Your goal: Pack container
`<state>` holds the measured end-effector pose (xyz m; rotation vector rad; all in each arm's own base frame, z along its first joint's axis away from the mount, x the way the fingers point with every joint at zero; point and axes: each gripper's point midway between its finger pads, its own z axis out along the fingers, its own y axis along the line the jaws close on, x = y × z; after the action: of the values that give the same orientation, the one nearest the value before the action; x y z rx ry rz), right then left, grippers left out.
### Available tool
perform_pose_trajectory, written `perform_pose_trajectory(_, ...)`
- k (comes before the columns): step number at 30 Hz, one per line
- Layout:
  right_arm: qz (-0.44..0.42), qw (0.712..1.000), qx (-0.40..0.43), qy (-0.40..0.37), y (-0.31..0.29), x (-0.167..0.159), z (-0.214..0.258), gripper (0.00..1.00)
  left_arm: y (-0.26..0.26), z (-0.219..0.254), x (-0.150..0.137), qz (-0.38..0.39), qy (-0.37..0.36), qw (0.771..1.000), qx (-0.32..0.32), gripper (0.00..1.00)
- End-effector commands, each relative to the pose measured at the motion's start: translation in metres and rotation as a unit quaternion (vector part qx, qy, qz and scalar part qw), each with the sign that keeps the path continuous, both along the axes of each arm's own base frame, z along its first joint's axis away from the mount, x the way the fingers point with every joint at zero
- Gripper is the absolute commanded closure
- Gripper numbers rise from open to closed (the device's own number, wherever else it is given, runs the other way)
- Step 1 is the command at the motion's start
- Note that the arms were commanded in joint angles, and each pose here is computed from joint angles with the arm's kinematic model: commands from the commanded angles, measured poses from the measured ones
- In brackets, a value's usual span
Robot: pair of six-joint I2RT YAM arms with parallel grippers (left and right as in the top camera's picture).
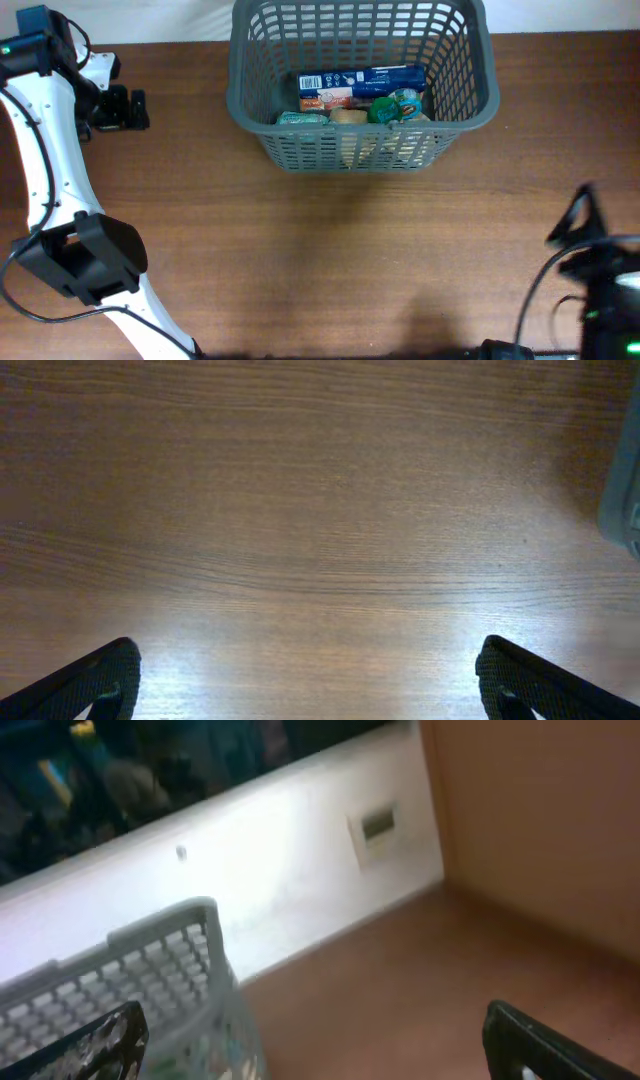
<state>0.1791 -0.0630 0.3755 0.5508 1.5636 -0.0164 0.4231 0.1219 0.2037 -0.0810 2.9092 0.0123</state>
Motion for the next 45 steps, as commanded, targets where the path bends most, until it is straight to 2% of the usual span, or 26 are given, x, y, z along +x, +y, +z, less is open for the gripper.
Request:
perform_pose_trajectory(1, 0.017, 0.999, 0.036, 0.013, 0.008, -0.002, -0.067, 0.01, -0.001, 0.002, -0.001, 0.006, -0.003, 1.000, -0.006, 0.01)
perform_pose_trajectory(8, 0.038, 0.996, 0.048, 0.069, 0.013, 0.020, -0.181, 0.01, -0.001, 0.002, -0.001, 0.006, -0.003, 1.000, -0.006, 0.01)
perform_pose_trajectory(14, 0.057, 0.991, 0.052, 0.105, 0.020, 0.030, -0.222, 0.01, -0.001, 0.002, -0.001, 0.006, -0.003, 1.000, -0.006, 0.01)
perform_pose_trajectory(26, 0.089, 0.983, 0.053, 0.153, 0.035, 0.034, -0.265, 0.01, -0.001, 0.002, -0.001, 0.006, -0.003, 1.000, -0.006, 0.01)
perform_pose_trajectory(45, 0.089, 0.984, 0.052, 0.147, 0.035, 0.035, -0.262, 0.01, -0.001, 0.002, -0.001, 0.006, -0.003, 1.000, -0.006, 0.01)
